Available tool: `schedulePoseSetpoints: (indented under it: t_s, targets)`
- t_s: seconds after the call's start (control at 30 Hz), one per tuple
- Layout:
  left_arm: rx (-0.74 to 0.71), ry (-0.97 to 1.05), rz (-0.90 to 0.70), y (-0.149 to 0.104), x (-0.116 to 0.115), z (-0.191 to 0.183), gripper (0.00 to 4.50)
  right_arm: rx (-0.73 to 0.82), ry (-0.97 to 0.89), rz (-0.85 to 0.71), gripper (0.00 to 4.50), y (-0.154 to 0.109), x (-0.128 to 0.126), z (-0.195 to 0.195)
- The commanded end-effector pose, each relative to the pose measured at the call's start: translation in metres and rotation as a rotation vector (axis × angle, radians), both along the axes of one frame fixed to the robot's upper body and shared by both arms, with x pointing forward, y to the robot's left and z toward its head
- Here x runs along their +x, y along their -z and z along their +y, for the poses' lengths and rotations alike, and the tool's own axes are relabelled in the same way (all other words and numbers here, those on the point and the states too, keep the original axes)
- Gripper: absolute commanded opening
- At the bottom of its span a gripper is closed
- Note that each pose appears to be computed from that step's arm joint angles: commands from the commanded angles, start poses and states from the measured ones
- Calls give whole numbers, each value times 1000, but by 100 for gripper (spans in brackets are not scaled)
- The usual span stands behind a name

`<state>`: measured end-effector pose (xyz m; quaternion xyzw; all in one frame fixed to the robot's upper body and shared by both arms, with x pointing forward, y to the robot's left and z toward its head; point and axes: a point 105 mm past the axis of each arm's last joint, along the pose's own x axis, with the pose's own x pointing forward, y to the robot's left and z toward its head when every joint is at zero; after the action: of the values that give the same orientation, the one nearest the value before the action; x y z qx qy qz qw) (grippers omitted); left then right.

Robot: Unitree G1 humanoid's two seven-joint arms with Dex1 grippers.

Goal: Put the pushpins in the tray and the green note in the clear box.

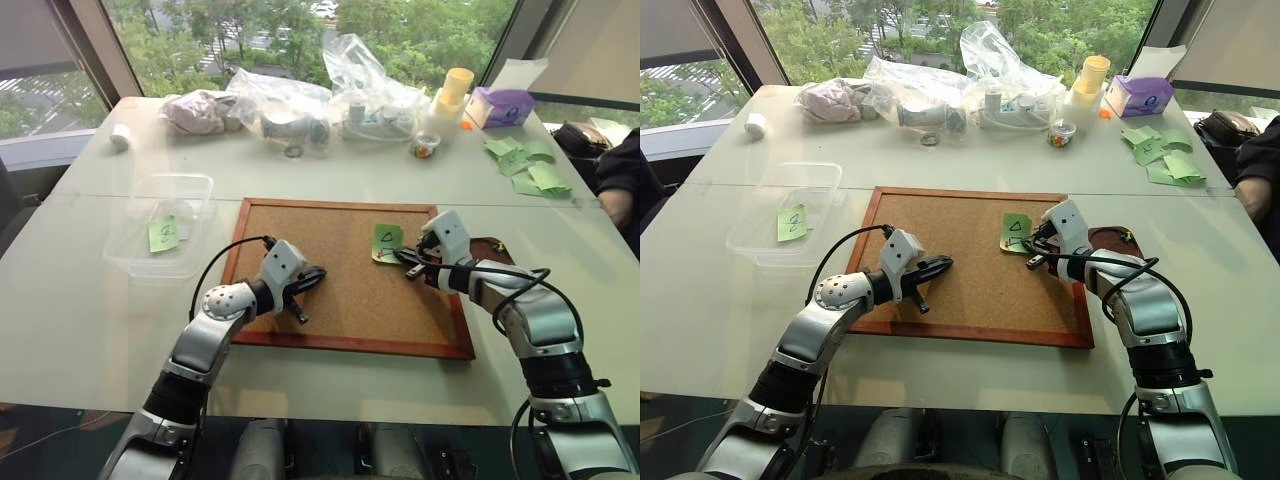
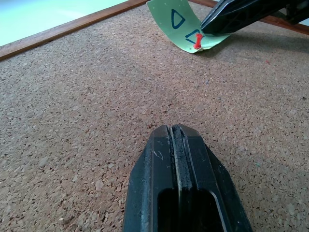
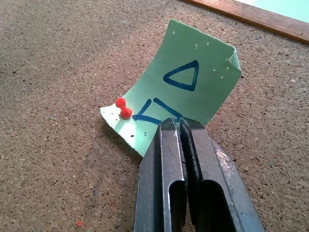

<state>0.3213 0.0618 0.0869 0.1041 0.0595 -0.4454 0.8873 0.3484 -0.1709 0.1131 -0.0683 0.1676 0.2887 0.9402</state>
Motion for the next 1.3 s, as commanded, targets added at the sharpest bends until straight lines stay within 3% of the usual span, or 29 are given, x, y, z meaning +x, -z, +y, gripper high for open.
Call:
schedulePoseSetpoints:
  t_s: [0.03, 0.27, 0.5, 0.83, 0.93, 1.17, 1.3]
  targets:
    - [34, 2, 48, 17, -5, -1, 0, 35, 49, -161, 6, -55, 1, -16]
    - [35, 17, 52, 20, -7, -5, 0, 46, 171, -162, 6, -62, -1, -54]
    - [33, 19, 45, 19, -5, -6, 0, -12, 359, -106, 6, -44, -13, -120]
    - [34, 18, 41, 19, -4, -5, 0, 11, 395, -32, 6, -14, -19, -131]
    - [36, 17, 40, 19, -4, -4, 0, 6, 401, -25, 87, -10, -19, -132]
    - [34, 13, 37, 18, -4, -3, 0, 11, 388, -53, 436, -20, -19, -130]
    - [35, 14, 36, 17, -3, -2, 0, 18, 339, -84, 443, -32, -19, -118]
